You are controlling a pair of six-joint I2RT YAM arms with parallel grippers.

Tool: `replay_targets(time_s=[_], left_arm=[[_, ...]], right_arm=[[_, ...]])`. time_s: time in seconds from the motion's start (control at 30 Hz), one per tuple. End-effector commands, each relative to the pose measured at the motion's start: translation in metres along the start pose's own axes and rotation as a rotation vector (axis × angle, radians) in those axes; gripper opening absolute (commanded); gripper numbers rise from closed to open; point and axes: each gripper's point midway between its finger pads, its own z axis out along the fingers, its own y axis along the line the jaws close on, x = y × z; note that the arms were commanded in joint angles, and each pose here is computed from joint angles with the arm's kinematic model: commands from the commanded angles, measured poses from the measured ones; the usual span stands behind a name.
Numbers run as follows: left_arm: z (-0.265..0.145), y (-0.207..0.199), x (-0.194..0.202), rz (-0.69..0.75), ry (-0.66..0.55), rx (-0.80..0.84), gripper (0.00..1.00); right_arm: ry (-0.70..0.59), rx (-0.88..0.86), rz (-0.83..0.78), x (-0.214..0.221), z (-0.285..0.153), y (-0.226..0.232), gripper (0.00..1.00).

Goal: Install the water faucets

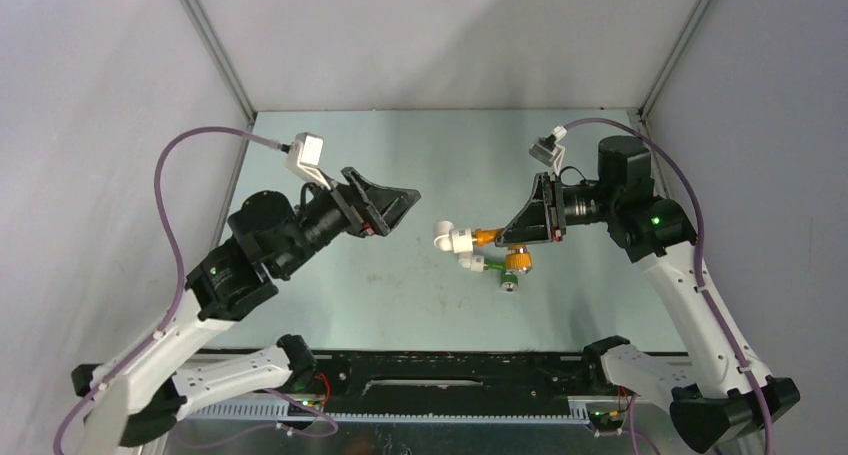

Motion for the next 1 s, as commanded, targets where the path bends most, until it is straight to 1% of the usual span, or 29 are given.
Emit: replay_targets(time_s=[0.0,0.13,0.2,0.33,0.5,0.57,0.6,0.67,0.8,0.87,0.9,0.97], left_arm=[[0.003,-0.019,0.030,-0.431,0.165,0.124,1.00],[0.011,-0.021,0.050,-0.674,0.246,0.238,1.00],[0.013,-0.026,0.058,-0.739,0.282,0.300,1.00],[0.013,-0.047,0.061,-0.820,0.356,0.449,0.97],[0.019,-0.058,0.063,-0.867,0.382,0.500,0.95],[0.021,-0.060,0.064,-0.864,0.389,0.503,0.89],[0.022,-0.061,0.065,-0.864,0.392,0.507,0.84],[0.022,-0.066,0.063,-0.864,0.395,0.524,0.67],[0.023,-0.069,0.063,-0.818,0.392,0.520,0.21],[0.025,-0.065,0.065,-0.767,0.393,0.475,0.04],[0.026,-0.063,0.065,-0.715,0.384,0.460,0.01],[0.027,-0.058,0.067,-0.636,0.378,0.413,0.00]], right_arm=[[-0.014,-0.042,-0.082,-0.002,-0.004,0.018,0.00],[-0.018,-0.049,-0.088,-0.004,-0.004,0.020,0.00],[-0.019,-0.051,-0.091,-0.005,-0.004,0.021,0.00],[-0.017,-0.052,-0.089,-0.006,-0.004,0.020,0.00],[-0.022,-0.052,-0.094,-0.006,-0.004,0.021,0.00],[-0.021,-0.052,-0.091,-0.006,-0.004,0.021,0.00],[-0.022,-0.052,-0.092,-0.006,-0.004,0.021,0.00],[-0.023,-0.051,-0.091,-0.006,-0.004,0.021,0.00],[-0.022,-0.050,-0.085,-0.007,-0.003,0.020,0.00],[-0.021,-0.052,-0.083,-0.007,-0.003,0.021,0.00],[-0.021,-0.053,-0.081,-0.007,-0.003,0.021,0.00],[-0.016,-0.056,-0.072,-0.006,-0.003,0.021,0.00]])
